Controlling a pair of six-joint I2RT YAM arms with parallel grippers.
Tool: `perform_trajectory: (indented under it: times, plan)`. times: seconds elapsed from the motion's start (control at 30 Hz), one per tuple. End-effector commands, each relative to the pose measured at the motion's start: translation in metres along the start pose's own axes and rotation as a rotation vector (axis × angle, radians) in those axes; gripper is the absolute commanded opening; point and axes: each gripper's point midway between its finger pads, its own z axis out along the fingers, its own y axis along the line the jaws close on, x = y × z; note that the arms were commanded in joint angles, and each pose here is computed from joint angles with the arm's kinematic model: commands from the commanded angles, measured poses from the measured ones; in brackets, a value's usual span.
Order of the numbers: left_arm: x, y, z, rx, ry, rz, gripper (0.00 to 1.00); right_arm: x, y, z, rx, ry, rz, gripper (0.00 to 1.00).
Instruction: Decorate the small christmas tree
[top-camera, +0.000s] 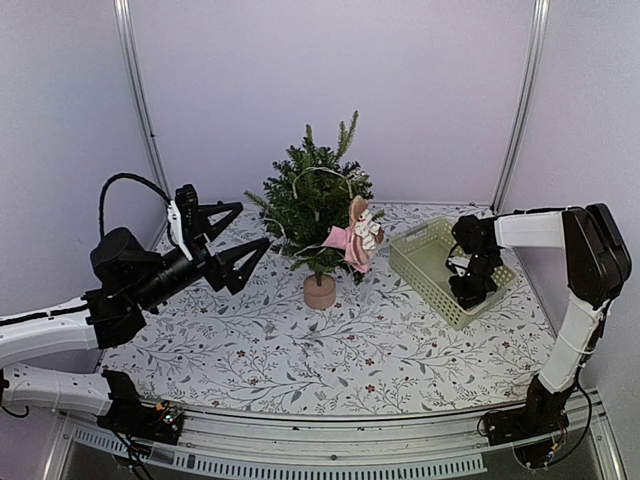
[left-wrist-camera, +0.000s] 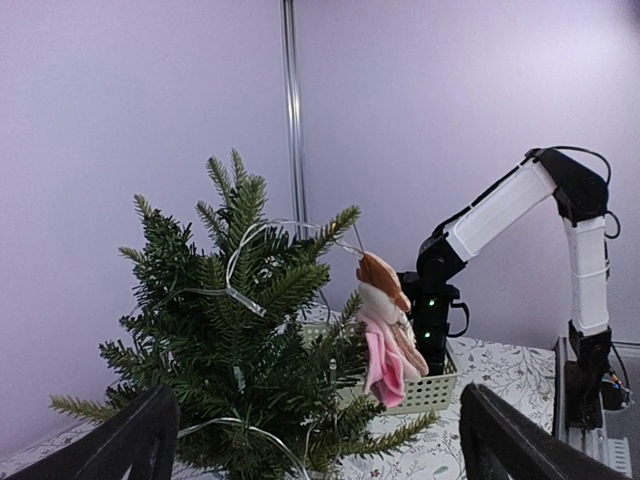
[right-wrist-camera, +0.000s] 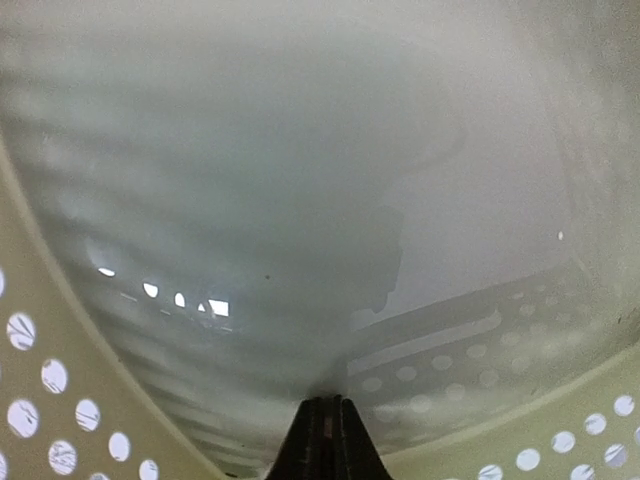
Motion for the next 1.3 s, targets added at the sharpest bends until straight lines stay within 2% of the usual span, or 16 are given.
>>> perform_trajectory:
  times: [0.0,0.13,0.23,0.33,0.47,0.63,0.8,0.97,1.13,1.27]
  plan:
    - [-0.001,0.008,-0.002,-0.025,-0.011,0.005,0.99,0.000,-0.010,0.000,0.043,-0.003,0.016,0.00]
    - [-0.001,0.009,-0.003,-0.031,-0.006,0.004,0.99,-0.003,-0.015,-0.018,0.046,-0.070,0.041,0.00]
    - [-0.001,0.010,-0.004,-0.034,-0.002,0.006,0.99,-0.009,0.020,-0.042,-0.162,-0.150,0.019,0.00]
    - [0.001,0.010,-0.004,-0.034,0.003,0.005,0.99,-0.001,0.059,-0.050,-0.327,-0.151,-0.028,0.00]
    - [0.004,0.011,-0.002,-0.034,0.013,-0.001,0.99,0.003,0.114,-0.043,-0.448,-0.129,-0.125,0.00]
    - [0.002,0.010,0.000,-0.030,0.014,-0.016,0.99,-0.028,0.155,-0.055,-0.534,-0.206,-0.155,0.00]
    - [-0.001,0.012,0.001,-0.037,0.014,-0.023,0.99,-0.064,0.143,-0.074,-0.441,-0.315,-0.111,0.00]
    - [-0.002,0.016,0.002,-0.059,0.023,-0.020,0.99,-0.075,0.123,-0.097,-0.364,-0.411,-0.072,0.00]
    - [-0.003,0.021,0.001,-0.088,0.032,0.006,0.99,-0.078,0.110,-0.148,-0.411,-0.583,-0.047,0.00]
    - [-0.010,0.014,0.002,-0.047,0.025,0.045,0.98,-0.071,0.119,-0.202,-0.515,-0.739,-0.110,0.00]
